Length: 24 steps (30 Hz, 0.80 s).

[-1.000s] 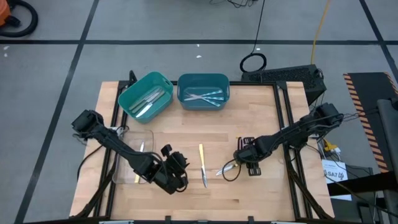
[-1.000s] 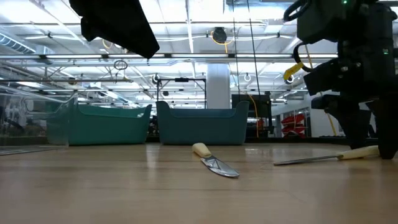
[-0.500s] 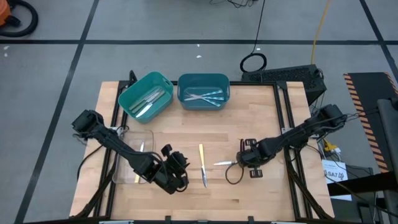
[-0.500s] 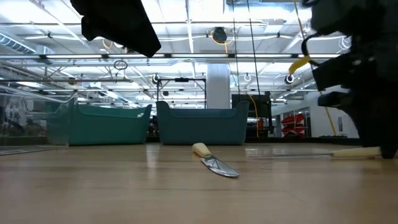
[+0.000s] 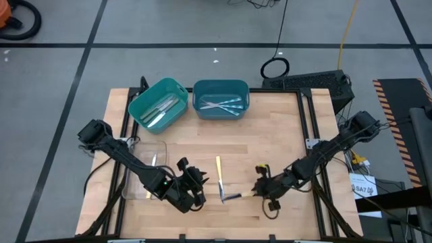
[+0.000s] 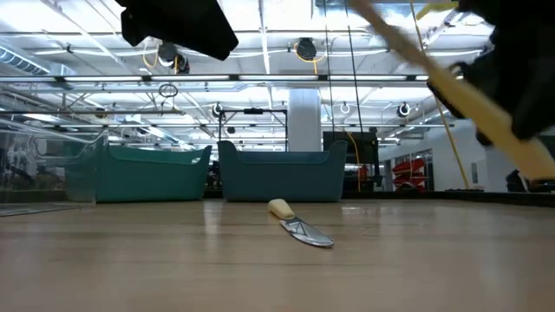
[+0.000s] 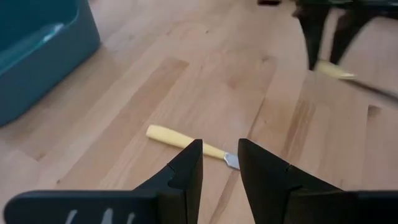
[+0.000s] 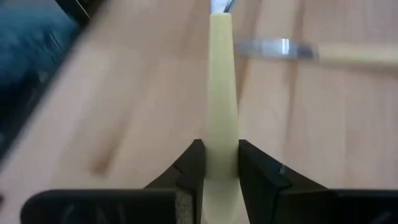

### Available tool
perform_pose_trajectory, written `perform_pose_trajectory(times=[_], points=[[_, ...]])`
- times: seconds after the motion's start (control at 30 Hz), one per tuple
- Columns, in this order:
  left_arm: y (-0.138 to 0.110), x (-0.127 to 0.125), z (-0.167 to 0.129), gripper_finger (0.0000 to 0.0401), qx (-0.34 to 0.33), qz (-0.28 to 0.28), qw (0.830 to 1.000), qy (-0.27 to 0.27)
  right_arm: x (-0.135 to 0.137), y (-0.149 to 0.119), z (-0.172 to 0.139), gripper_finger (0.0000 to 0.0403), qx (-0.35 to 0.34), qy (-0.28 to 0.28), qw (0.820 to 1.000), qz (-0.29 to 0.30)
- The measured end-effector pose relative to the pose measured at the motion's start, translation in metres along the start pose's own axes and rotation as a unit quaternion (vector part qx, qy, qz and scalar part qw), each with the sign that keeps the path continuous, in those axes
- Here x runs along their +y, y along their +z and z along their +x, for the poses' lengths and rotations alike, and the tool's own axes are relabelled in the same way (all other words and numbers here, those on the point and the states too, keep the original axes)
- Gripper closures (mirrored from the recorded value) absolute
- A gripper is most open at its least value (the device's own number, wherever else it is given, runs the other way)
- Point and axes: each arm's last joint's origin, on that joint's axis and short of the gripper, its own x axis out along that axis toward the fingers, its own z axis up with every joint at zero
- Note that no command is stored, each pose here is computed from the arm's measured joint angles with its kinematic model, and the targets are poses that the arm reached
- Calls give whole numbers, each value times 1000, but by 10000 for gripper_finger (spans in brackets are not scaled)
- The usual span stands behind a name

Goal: Sort silverware by color (type)
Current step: Put the right yellow table knife into the transparent bin

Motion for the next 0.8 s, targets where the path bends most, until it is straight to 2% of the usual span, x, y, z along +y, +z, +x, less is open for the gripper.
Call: perform_pose_trajectory(times=[0.17, 0.33, 0.8], points=[[0, -1, -2, 290, -13, 4, 1000, 8, 6, 3, 1, 337, -103, 24, 994, -40], [2, -3, -2, 290, -28, -3, 1000, 3, 7, 10, -2, 337, -189, 37, 979, -67], [14, -13, -3, 290, -74, 19, 997, -34, 0, 30, -10, 337, -298, -9, 949, -104]])
